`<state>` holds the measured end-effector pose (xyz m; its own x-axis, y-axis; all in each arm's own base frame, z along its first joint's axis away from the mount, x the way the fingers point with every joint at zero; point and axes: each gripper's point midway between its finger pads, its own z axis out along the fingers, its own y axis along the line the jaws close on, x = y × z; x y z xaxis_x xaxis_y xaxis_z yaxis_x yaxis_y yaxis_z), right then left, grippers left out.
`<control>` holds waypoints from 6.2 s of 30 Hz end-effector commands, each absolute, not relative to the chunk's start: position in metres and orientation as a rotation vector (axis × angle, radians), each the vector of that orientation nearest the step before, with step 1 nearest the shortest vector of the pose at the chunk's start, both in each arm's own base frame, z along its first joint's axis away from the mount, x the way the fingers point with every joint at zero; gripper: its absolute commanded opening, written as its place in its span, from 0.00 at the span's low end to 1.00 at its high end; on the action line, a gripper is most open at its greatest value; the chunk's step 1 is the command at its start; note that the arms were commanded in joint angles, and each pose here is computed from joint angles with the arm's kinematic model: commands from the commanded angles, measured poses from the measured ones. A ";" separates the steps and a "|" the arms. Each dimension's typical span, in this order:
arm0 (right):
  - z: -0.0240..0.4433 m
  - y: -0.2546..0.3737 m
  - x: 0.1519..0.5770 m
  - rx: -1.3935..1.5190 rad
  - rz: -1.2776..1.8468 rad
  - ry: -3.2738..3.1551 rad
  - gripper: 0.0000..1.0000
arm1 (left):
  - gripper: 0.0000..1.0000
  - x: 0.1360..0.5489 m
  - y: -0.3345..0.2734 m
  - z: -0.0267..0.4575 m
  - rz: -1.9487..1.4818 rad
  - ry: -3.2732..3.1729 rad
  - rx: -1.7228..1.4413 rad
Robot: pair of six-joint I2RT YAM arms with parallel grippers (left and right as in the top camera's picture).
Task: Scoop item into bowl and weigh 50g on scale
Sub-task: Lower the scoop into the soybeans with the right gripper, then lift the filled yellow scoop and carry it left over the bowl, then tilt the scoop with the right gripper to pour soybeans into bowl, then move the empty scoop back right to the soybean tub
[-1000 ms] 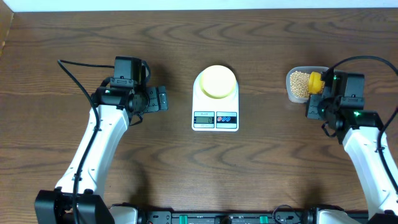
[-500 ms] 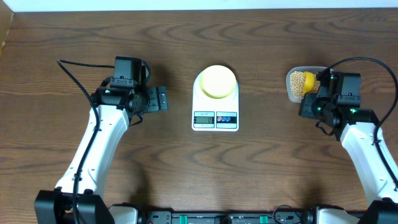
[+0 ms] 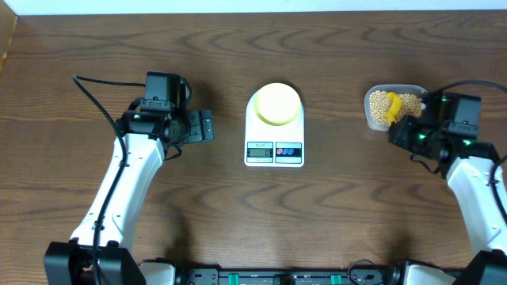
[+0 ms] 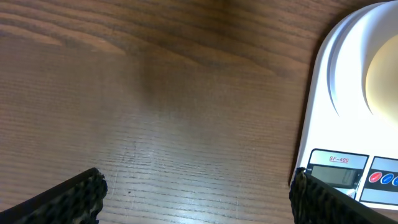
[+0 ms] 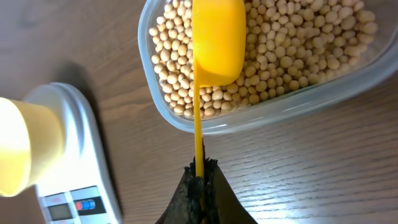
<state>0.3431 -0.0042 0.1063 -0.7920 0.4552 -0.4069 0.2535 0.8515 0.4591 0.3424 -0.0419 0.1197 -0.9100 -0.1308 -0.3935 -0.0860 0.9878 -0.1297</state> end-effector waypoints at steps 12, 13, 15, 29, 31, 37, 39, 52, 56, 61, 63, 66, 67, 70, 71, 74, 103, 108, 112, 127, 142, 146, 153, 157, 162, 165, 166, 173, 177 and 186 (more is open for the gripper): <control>0.125 -0.010 0.335 0.671 0.913 2.394 0.01 | 0.97 0.347 -0.039 0.126 -0.134 2.703 -0.146; 0.126 -0.012 0.335 0.675 0.925 2.386 0.01 | 0.97 0.347 -0.039 0.126 -0.134 2.703 -0.146; 0.129 -0.017 0.334 0.694 0.945 2.367 0.01 | 0.97 0.347 -0.039 0.126 -0.134 2.703 -0.146; 0.187 -0.011 0.320 0.624 1.454 2.093 0.01 | 0.97 0.347 -0.039 0.126 -0.134 2.703 -0.146; 0.194 -0.006 0.318 0.592 1.515 2.066 0.01 | 0.97 0.347 -0.039 0.126 -0.134 2.703 -0.146; 0.199 0.008 0.317 0.618 1.609 2.070 0.01 | 0.97 0.347 -0.039 0.126 -0.134 2.703 -0.146; 0.199 0.014 0.317 0.605 1.625 2.083 0.01 | 0.97 0.347 -0.039 0.126 -0.134 2.703 -0.146; 0.205 0.087 0.333 0.460 1.683 2.206 0.01 | 0.97 0.347 -0.039 0.126 -0.134 2.703 -0.146; 0.207 0.115 0.339 0.438 1.676 2.241 0.01 | 0.97 0.346 -0.039 0.126 -0.134 2.703 -0.146; 0.205 0.155 0.347 0.384 1.584 2.273 0.01 | 0.97 0.347 -0.039 0.126 -0.134 2.703 -0.146; 0.203 0.164 0.349 0.334 1.526 2.271 0.01 | 0.97 0.347 -0.039 0.126 -0.134 2.703 -0.146; 0.195 0.173 0.352 0.172 1.363 2.266 0.01 | 0.97 0.347 -0.039 0.126 -0.134 2.703 -0.146; 0.192 0.175 0.353 0.111 1.309 2.262 0.01 | 0.97 0.347 -0.039 0.126 -0.134 2.703 -0.146; 0.185 0.182 0.353 -0.041 1.172 2.252 0.01 | 0.97 0.347 -0.039 0.126 -0.134 2.703 -0.146; 0.182 0.184 0.352 -0.097 1.120 2.250 0.02 | 0.97 0.347 -0.039 0.126 -0.134 2.703 -0.146; 0.173 0.181 0.357 -0.124 0.989 2.261 0.02 | 0.97 0.347 -0.039 0.126 -0.134 2.703 -0.146; 0.146 0.203 0.360 -0.481 0.591 2.216 0.01 | 0.97 0.347 -0.039 0.126 -0.134 2.703 -0.146; 0.144 0.199 0.362 -0.557 0.500 2.191 0.01 | 0.97 0.347 -0.039 0.126 -0.134 2.703 -0.146; 0.144 0.198 0.363 -0.647 0.448 2.158 0.01 | 0.97 0.347 -0.039 0.126 -0.134 2.703 -0.146; 0.148 0.197 0.372 -0.865 0.125 2.027 0.01 | 0.97 0.347 -0.039 0.126 -0.134 2.703 -0.146; 0.195 0.197 0.368 -0.456 0.442 2.050 0.01 | 0.97 0.347 -0.039 0.126 -0.134 2.703 -0.146; 0.232 0.157 0.371 -0.305 0.407 1.992 0.01 | 0.97 0.347 -0.039 0.126 -0.134 2.703 -0.146; 0.230 0.027 0.352 0.047 0.085 2.105 0.01 | 0.97 0.347 -0.039 0.126 -0.134 2.703 -0.146; 0.196 -0.029 0.323 0.208 -0.094 2.272 0.01 | 0.97 0.347 -0.039 0.126 -0.134 2.703 -0.146; 0.159 -0.040 0.308 0.253 -0.113 2.435 0.01 | 0.97 0.347 -0.039 0.126 -0.134 2.703 -0.146; 0.146 -0.039 0.308 0.250 -0.114 2.487 0.01 | 0.97 0.347 -0.039 0.126 -0.134 2.703 -0.146; 0.139 -0.040 0.308 0.252 -0.120 2.508 0.01 | 0.97 0.347 -0.039 0.126 -0.134 2.703 -0.146; 0.112 -0.041 0.314 0.255 -0.129 2.589 0.01 | 0.97 0.347 -0.039 0.126 -0.134 2.703 -0.146; 0.102 -0.036 0.330 0.244 -0.087 2.579 0.01 | 0.97 0.347 -0.039 0.126 -0.134 2.703 -0.146; 0.098 -0.012 0.350 0.184 0.108 2.543 0.01 | 0.97 0.347 -0.039 0.126 -0.134 2.703 -0.146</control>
<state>0.3488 -0.0276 0.1059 -0.8040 0.1562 -0.5738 0.1597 0.9862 0.0448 0.3423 -0.0419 0.1197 -0.9103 -0.1308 -0.3928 -0.0861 0.9878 -0.1295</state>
